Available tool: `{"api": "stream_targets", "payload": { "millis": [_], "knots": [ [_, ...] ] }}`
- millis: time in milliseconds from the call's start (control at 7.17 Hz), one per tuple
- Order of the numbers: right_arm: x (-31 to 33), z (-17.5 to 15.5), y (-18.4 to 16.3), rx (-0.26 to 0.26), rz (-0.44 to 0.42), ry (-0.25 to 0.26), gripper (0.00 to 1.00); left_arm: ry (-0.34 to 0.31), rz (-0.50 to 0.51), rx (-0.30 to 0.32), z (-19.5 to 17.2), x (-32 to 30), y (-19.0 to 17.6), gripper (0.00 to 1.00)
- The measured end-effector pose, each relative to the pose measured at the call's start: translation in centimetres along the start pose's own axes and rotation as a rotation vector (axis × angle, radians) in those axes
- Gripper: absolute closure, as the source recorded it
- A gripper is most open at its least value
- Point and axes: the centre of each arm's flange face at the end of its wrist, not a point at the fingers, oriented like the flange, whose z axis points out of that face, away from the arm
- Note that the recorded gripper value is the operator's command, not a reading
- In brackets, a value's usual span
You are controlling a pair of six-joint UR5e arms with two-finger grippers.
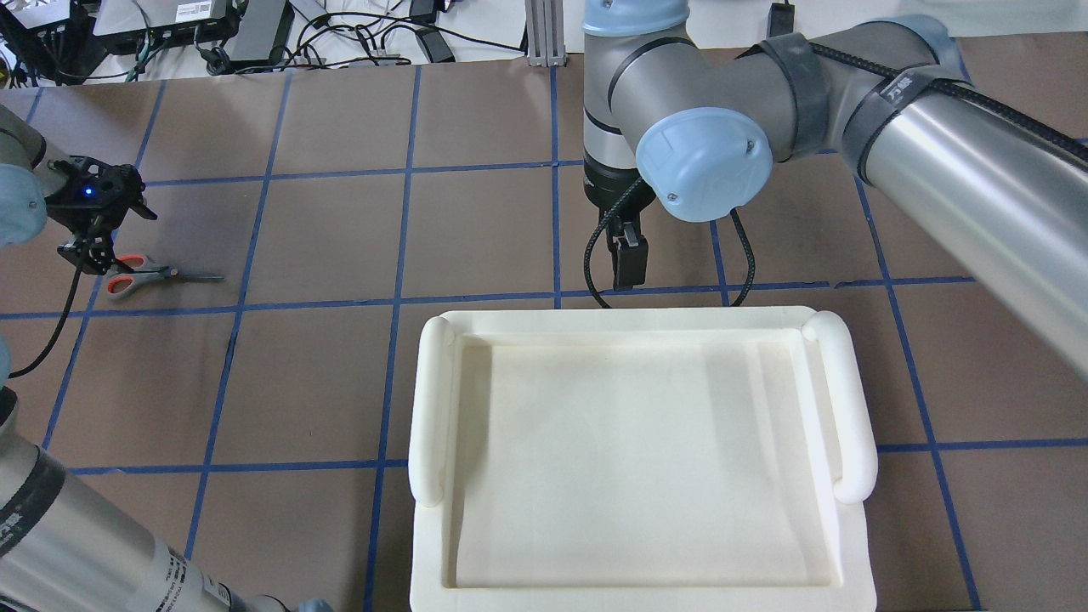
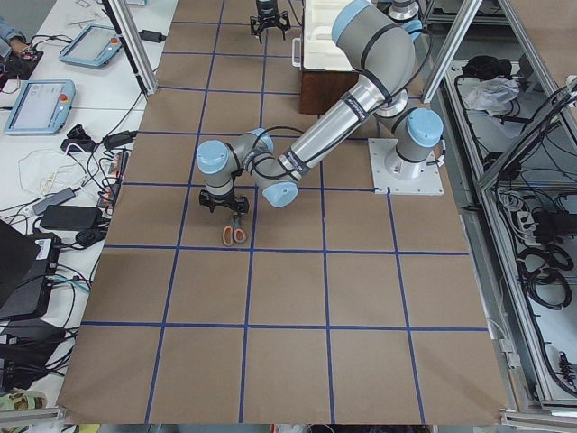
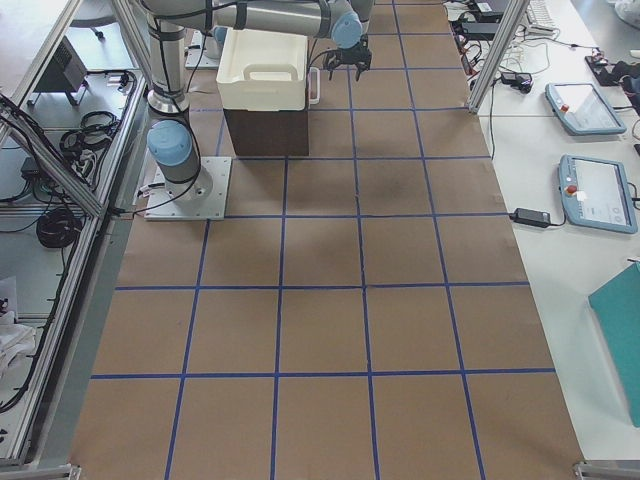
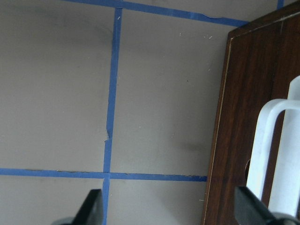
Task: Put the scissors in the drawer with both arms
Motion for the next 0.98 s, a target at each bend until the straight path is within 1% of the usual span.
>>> {"api": "stream_targets", "payload": {
  "millis": [279, 558, 837, 977],
  "knots": [
    [0.0, 1.3, 0.2, 0.000, 0.047, 0.054, 0.00, 0.017, -0.011, 0.004, 1.1, 0.1, 0.2, 0.02],
    [-0.1, 2.4, 0.4, -0.007, 0.096, 0.097, 0.00, 0.035, -0.017, -0.003, 1.7, 0.2, 0.3, 0.02],
    [0.1, 3.1, 0.3, 0.001, 0.118, 0.140, 0.00, 0.041, -0.003, -0.004, 2.3, 0.3, 0.2, 0.01],
    [0.2, 3.4, 0.2, 0.006, 0.124, 0.157, 0.00, 0.034, 0.018, -0.013, 2.4, 0.3, 0.3, 0.01]
  ]
}}
